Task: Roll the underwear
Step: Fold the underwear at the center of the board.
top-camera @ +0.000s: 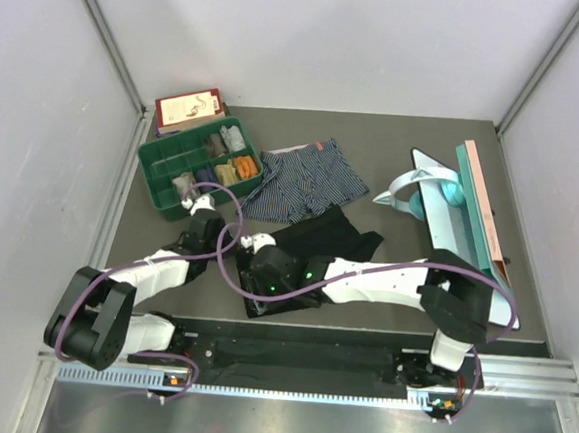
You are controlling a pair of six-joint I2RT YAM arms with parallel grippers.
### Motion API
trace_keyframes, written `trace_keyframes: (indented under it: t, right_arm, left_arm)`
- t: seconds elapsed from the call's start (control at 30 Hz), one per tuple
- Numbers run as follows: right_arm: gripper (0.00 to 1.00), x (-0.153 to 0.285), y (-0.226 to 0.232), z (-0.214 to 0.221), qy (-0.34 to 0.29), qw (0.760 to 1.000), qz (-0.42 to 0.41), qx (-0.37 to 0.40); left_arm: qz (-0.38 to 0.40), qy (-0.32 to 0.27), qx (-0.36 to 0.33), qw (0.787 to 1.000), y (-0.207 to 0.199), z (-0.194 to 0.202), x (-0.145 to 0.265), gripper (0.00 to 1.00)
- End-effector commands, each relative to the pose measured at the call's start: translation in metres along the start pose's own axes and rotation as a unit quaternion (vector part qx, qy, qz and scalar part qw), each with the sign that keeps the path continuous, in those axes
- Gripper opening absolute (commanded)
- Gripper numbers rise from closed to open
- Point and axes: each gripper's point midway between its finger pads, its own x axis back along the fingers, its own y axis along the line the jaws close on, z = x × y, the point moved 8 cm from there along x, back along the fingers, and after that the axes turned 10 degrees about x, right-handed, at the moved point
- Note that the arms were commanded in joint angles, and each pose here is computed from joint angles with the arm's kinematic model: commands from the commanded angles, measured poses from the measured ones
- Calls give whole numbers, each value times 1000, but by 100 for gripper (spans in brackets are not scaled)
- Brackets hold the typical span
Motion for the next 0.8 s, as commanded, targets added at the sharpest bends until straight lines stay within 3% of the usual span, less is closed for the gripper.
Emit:
trace_keyframes:
  t: [0.0, 0.4, 0.77]
  right_arm:
    - [45, -6, 27, -23, -41, 999, -24, -3]
    - [45, -36, 41, -6, 2, 1000, -11, 15]
    - [43, -52, 35, 14, 50, 997, 56, 34]
  left_arm:
    - [22, -9, 7, 1000, -4, -3, 3, 0]
    - [30, -8, 11, 999, -5, -5, 5, 0]
    - [39, -10, 11, 999, -6, -6, 8, 0]
